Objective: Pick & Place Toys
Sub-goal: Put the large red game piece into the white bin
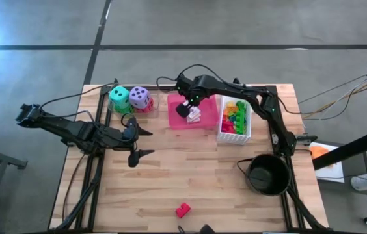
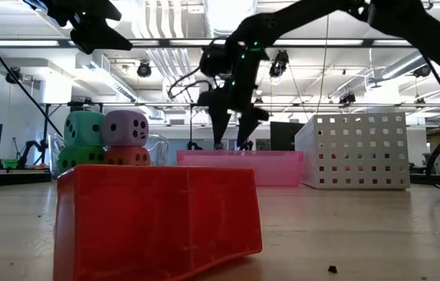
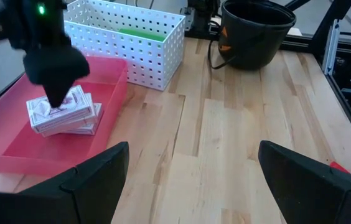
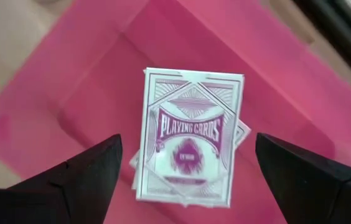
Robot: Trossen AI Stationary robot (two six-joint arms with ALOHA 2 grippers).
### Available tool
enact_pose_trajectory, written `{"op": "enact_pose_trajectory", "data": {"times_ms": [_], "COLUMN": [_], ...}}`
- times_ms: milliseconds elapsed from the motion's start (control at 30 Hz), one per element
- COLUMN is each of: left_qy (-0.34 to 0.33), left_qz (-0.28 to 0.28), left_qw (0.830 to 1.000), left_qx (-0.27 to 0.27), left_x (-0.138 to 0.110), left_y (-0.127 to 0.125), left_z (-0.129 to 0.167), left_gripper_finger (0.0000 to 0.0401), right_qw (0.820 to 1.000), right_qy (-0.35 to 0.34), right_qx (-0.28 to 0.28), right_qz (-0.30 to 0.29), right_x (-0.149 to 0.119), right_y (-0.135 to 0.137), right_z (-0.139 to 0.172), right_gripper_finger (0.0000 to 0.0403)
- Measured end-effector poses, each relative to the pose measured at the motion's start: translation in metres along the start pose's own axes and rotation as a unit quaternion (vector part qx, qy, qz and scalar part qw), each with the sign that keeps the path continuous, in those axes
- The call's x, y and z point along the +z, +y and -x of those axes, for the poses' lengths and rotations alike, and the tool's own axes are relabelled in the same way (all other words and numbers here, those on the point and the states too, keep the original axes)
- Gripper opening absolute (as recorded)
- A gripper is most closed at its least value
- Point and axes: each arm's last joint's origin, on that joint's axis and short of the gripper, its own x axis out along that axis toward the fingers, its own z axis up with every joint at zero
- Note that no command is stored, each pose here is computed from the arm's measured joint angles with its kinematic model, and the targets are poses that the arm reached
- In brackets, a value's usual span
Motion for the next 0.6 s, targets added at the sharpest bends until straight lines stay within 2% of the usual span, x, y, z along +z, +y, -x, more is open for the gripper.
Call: {"op": "enact_pose_trajectory", "data": {"times_ms": [167, 333, 467, 600], "left_qy": [-0.004, 0.008, 0.031, 0.062], "left_qz": [0.017, 0.024, 0.018, 0.006], "left_qw": [1.000, 0.999, 0.999, 0.997], "left_qx": [-0.002, -0.023, -0.037, -0.052], "left_x": [0.001, 0.001, 0.006, 0.009], "left_y": [-0.001, -0.007, -0.016, -0.028], "left_z": [-0.002, -0.014, -0.029, -0.047], "left_gripper_finger": [0.0360, 0.0360, 0.0360, 0.0360], "right_qw": [1.000, 0.999, 0.998, 0.995], "right_qy": [-0.014, -0.045, -0.057, -0.086], "right_qx": [0.002, -0.013, -0.010, -0.032], "right_qz": [-0.001, 0.010, 0.031, 0.034], "right_x": [-0.005, -0.020, -0.044, -0.076], "right_y": [0.003, 0.018, 0.033, 0.040], "right_z": [0.030, 0.062, 0.085, 0.109], "right_gripper_finger": [0.0354, 0.0354, 0.0354, 0.0354]}}
